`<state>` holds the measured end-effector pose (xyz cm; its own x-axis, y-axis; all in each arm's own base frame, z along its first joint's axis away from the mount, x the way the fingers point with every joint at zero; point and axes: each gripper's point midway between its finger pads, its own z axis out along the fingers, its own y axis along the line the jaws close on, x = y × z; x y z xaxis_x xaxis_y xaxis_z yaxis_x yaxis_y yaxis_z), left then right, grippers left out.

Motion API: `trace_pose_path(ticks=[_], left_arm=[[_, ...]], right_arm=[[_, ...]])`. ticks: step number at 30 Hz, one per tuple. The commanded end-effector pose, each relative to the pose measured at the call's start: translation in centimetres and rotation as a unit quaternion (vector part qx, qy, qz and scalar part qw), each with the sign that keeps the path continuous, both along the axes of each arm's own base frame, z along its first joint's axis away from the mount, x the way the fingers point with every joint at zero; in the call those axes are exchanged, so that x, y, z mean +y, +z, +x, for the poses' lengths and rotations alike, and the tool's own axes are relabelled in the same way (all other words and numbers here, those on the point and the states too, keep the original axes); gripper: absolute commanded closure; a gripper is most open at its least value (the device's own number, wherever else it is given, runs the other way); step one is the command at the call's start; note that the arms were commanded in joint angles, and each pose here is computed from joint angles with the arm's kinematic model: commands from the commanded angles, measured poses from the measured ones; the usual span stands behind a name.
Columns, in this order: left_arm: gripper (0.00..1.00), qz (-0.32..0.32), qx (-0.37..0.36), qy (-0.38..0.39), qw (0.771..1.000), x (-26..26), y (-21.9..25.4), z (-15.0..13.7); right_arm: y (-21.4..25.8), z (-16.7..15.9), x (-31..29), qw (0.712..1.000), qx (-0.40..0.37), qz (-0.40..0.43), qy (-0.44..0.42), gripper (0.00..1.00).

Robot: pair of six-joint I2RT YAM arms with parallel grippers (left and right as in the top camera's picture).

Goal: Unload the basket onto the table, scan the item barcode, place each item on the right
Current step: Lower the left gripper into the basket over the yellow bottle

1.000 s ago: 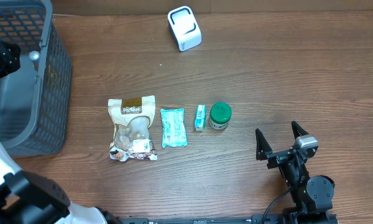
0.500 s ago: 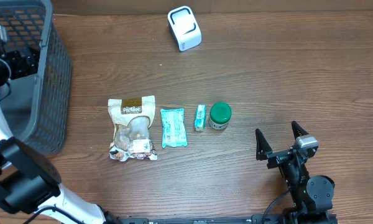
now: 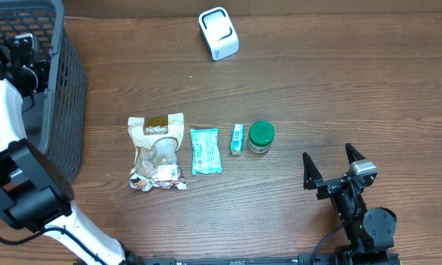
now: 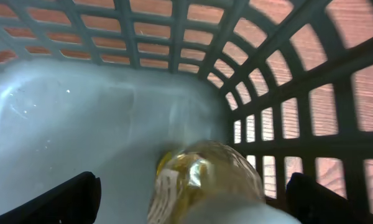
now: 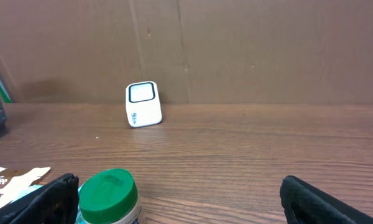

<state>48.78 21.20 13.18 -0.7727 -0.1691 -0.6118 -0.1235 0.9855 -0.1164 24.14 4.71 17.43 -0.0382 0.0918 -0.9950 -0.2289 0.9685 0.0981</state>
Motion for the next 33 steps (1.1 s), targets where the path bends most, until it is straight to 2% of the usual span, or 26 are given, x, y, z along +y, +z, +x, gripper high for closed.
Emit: trace_pose_path(ticks=[1, 6, 33], left_arm=[[0.06, 0.008, -0.005, -0.019, 1.000, -0.89, 0.17, 0.83], [0.00, 0.007, -0.002, -0.019, 1.000, -0.93, 0.01, 0.73], [0.00, 0.006, 0.001, -0.018, 1.000, -0.89, -0.27, 0.70]], right_arm=[[-0.23, 0.07, -0.26, 1.000, -0.001, -0.001, -0.007, 0.00], [-0.23, 0.07, -0.26, 1.000, -0.001, -0.001, -0.007, 0.00], [-0.23, 0.07, -0.26, 1.000, -0.001, -0.001, -0.007, 0.00]])
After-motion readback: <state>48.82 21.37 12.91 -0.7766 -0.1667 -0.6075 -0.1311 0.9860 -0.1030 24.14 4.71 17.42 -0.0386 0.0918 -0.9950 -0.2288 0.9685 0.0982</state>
